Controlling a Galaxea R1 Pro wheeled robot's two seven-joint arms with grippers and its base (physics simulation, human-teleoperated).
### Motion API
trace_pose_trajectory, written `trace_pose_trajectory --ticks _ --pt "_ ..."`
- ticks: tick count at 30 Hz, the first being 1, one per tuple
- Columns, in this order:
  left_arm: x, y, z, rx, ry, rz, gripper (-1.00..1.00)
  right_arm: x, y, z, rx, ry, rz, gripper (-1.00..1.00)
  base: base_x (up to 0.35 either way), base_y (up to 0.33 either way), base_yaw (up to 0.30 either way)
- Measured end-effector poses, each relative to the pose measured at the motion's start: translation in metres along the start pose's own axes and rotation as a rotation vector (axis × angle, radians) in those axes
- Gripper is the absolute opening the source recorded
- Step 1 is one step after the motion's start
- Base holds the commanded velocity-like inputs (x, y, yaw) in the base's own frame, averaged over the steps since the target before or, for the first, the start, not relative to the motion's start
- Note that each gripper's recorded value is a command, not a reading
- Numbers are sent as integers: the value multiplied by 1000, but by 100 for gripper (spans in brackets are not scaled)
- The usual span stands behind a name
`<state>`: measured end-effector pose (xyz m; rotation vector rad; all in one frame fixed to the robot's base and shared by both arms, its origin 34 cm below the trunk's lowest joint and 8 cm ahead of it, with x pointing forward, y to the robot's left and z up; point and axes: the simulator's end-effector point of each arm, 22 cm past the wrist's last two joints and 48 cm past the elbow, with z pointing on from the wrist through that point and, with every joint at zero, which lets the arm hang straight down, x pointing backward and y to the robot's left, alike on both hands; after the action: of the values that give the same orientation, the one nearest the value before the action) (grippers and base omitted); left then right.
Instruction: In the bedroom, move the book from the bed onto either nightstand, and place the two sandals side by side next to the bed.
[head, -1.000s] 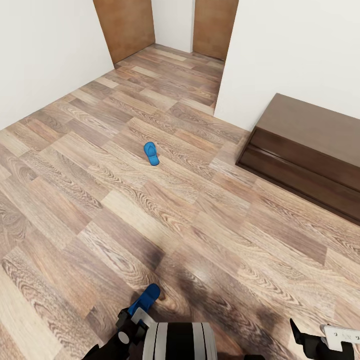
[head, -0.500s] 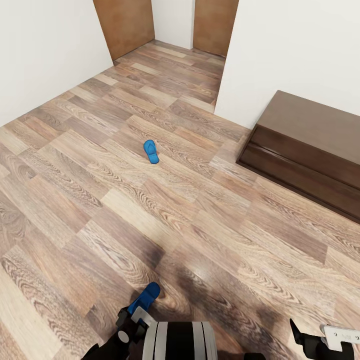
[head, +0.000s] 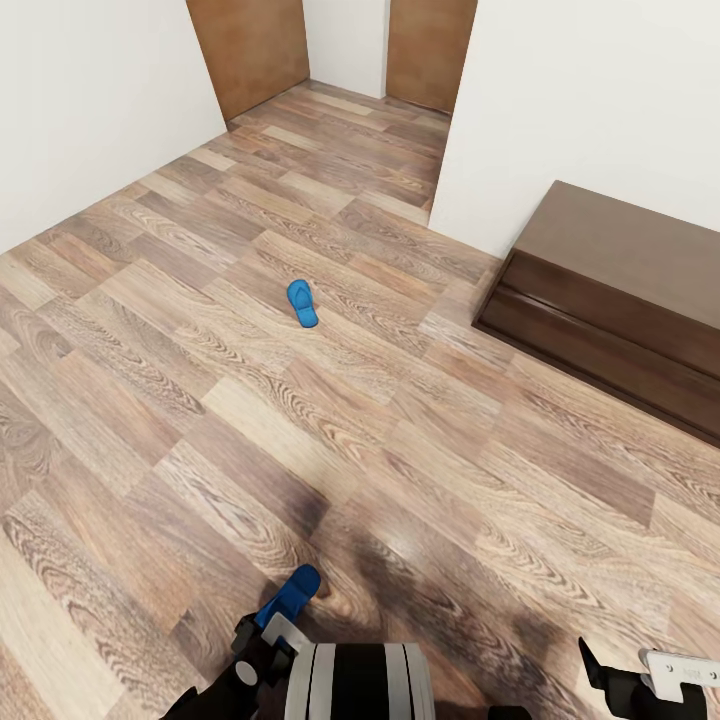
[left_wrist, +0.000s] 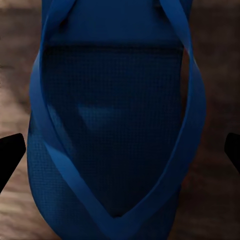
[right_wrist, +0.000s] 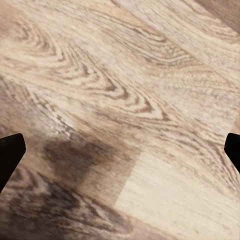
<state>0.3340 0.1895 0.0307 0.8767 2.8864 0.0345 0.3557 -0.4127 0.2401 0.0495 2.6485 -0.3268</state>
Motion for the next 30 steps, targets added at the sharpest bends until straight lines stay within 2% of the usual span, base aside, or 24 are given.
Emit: trace_pose_trajectory --ticks 4,5,24,30 --pt "0 0 0 0 0 0 100 0 0 0 0 0 0 100 0 0 0" --pt "0 0 0 0 0 0 -100 0 0 0 0 0 0 100 0 0 0" --pt "1 -1 0 1 2 -2 -100 0 0 0 0 0 0 100 0 0 0" --pt "-8 6 -5 -12 -14 2 -100 -8 -1 -4 0 -23 6 100 0 0 0"
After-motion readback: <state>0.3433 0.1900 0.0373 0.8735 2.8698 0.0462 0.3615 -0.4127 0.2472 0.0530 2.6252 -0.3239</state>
